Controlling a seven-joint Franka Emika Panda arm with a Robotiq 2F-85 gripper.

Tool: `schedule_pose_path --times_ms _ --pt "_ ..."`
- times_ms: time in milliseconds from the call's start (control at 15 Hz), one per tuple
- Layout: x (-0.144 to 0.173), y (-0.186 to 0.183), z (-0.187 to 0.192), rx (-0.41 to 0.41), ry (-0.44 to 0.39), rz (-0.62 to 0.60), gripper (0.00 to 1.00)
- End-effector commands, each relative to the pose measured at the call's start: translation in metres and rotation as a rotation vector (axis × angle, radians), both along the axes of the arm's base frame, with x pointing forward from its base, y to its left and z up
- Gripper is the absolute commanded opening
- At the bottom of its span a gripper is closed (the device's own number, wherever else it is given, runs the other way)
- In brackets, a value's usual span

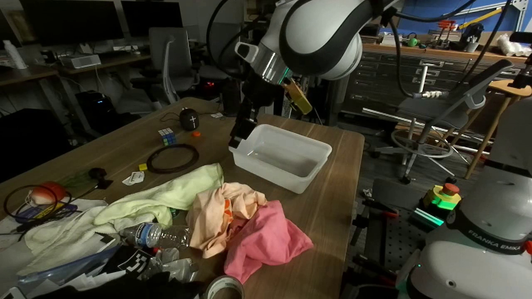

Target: Remove all the clothes from the bowl and put them on the table

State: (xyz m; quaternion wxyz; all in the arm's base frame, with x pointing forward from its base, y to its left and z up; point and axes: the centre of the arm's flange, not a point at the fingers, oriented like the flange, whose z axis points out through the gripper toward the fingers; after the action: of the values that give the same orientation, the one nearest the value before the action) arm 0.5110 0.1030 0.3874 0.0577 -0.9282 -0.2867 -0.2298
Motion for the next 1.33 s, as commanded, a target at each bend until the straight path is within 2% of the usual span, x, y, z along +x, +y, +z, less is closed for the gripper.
schedule_pose_path --times_ms 0,133,200,333,467,667,800,933,1067,1267 --pt "-0.007 -0.031 0.002 0.002 -0.008 -0.015 0.82" --pt "-0.004 -0.057 -0.003 0.011 0.0 -0.066 0.97" --pt "-0.005 -0.075 -0.005 0.015 0.007 -0.108 1.0" --pt "-0.009 -0.108 -0.012 0.04 0.009 -0.174 1.0" --pt "-0.018 -0.139 -0.013 0.111 -0.014 -0.23 1.0" --pt "-0.035 -0.177 -0.013 0.234 -0.095 -0.321 1.0" --pt "-0.048 -0.195 -0.01 0.292 -0.152 -0.365 1.0" --pt "-0.06 -0.21 -0.007 0.331 -0.17 -0.42 1.0" --pt "-0.072 -0.223 -0.008 0.297 -0.13 -0.47 1.0" --pt "-0.087 -0.236 -0.025 0.13 -0.016 -0.522 1.0"
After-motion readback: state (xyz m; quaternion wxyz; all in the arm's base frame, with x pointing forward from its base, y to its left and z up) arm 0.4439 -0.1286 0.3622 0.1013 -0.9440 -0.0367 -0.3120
